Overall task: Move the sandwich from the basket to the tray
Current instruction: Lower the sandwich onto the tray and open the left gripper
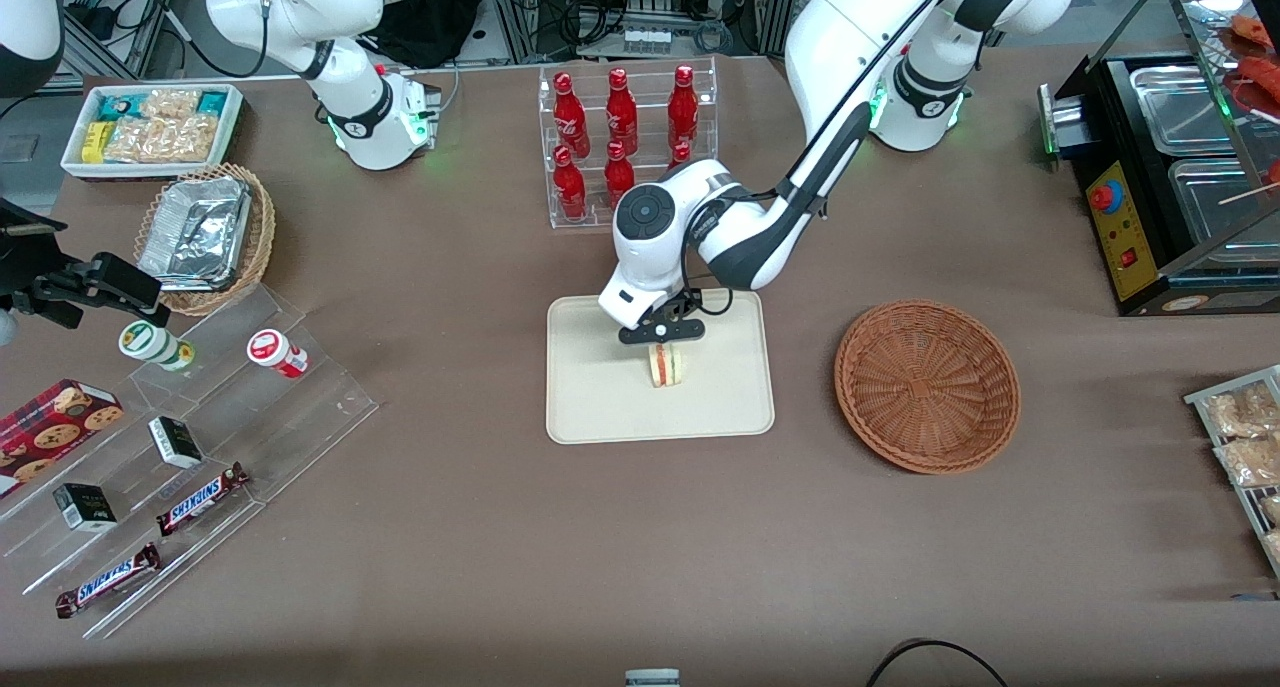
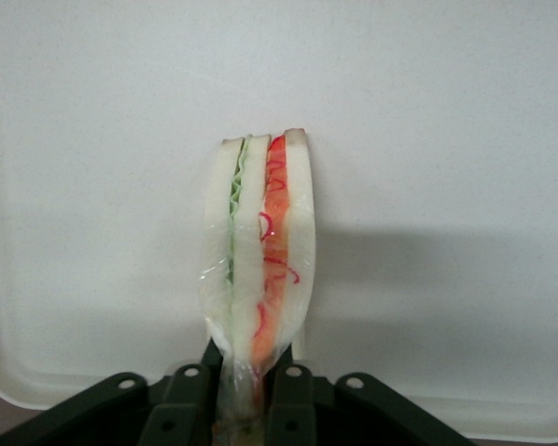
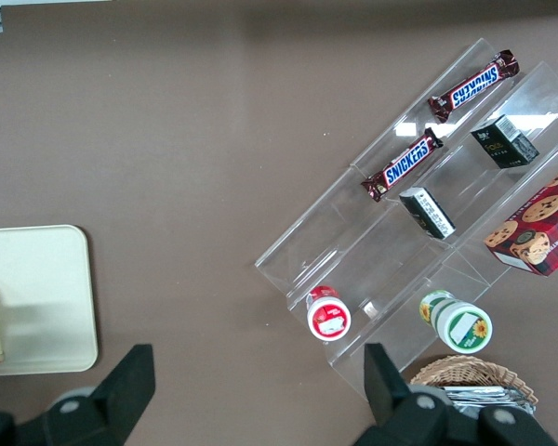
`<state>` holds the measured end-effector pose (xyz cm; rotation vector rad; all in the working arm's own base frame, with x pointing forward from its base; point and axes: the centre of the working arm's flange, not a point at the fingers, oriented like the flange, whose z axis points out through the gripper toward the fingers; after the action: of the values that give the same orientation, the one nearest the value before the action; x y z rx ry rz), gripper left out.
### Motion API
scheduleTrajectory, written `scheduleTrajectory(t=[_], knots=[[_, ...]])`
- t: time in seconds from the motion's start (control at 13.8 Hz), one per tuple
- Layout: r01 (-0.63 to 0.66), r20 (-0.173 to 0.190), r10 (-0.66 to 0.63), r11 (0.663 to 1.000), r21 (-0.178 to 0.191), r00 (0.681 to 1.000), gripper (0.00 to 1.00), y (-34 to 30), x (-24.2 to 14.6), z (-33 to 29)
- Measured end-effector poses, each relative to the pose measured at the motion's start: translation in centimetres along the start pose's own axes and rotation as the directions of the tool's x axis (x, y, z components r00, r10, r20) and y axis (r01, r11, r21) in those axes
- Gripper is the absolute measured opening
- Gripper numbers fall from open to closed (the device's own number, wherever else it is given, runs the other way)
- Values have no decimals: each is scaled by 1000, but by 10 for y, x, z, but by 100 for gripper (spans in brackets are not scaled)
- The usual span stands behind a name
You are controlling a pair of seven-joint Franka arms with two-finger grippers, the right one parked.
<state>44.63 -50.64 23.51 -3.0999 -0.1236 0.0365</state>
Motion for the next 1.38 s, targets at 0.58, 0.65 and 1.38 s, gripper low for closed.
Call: scheduleTrajectory(t=[0.58, 0.65, 1.38], knots=[[66, -31, -65, 997, 28, 997, 100, -22, 32, -73], [94, -35, -93, 994, 51, 995, 100, -39, 41, -103], [266, 3, -269, 954, 135, 963, 100, -265, 94, -298]])
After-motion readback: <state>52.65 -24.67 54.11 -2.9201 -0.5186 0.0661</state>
